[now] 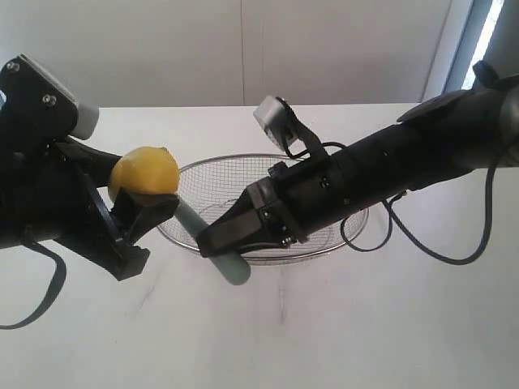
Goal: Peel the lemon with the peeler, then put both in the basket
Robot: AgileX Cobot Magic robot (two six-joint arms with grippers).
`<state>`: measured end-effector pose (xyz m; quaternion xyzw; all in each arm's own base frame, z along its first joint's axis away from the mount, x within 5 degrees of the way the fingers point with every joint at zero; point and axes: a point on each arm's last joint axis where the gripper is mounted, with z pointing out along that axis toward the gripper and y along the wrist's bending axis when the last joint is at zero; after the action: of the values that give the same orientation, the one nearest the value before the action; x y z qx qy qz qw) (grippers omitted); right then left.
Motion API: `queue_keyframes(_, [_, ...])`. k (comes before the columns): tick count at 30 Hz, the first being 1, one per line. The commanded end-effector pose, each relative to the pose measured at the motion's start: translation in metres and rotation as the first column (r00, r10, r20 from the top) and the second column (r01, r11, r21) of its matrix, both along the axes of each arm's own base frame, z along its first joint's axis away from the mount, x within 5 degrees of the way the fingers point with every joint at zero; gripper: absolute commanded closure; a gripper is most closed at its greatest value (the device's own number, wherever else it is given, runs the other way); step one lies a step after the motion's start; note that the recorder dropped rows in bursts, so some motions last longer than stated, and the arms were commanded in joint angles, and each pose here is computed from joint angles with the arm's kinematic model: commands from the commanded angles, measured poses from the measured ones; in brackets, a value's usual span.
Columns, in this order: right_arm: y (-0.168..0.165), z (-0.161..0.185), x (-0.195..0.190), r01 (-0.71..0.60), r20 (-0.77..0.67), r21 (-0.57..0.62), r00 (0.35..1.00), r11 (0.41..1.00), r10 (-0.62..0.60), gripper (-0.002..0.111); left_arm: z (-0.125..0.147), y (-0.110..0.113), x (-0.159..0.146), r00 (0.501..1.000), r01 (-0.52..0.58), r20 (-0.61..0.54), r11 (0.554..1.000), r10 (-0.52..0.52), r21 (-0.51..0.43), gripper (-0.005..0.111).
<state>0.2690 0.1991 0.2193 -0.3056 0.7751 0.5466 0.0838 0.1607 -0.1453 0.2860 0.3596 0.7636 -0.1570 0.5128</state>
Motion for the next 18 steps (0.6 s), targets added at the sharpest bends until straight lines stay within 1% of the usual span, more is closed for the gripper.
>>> queue_keyframes(1, [-0.001, 0.007, 0.0, -0.004, 0.02, 0.025, 1.0, 1.0, 0.004, 0.105, 0.001, -0.001, -0.001, 1.0, 0.0, 0.001, 1.0, 0.0, -0.02, 0.107])
queue_keyframes(10, [-0.015, 0.012, 0.015, 0.055, 0.037, 0.039, 0.998, 0.998, -0.056, 0.105, 0.001, -0.001, -0.001, 1.0, 0.0, 0.001, 1.0, 0.0, -0.02, 0.107])
queue_keyframes(18, [-0.031, 0.029, 0.023, 0.12, 0.078, 0.073, 0.989, 0.99, -0.125, 0.105, 0.001, -0.001, -0.001, 1.0, 0.0, 0.001, 1.0, 0.0, -0.02, 0.107])
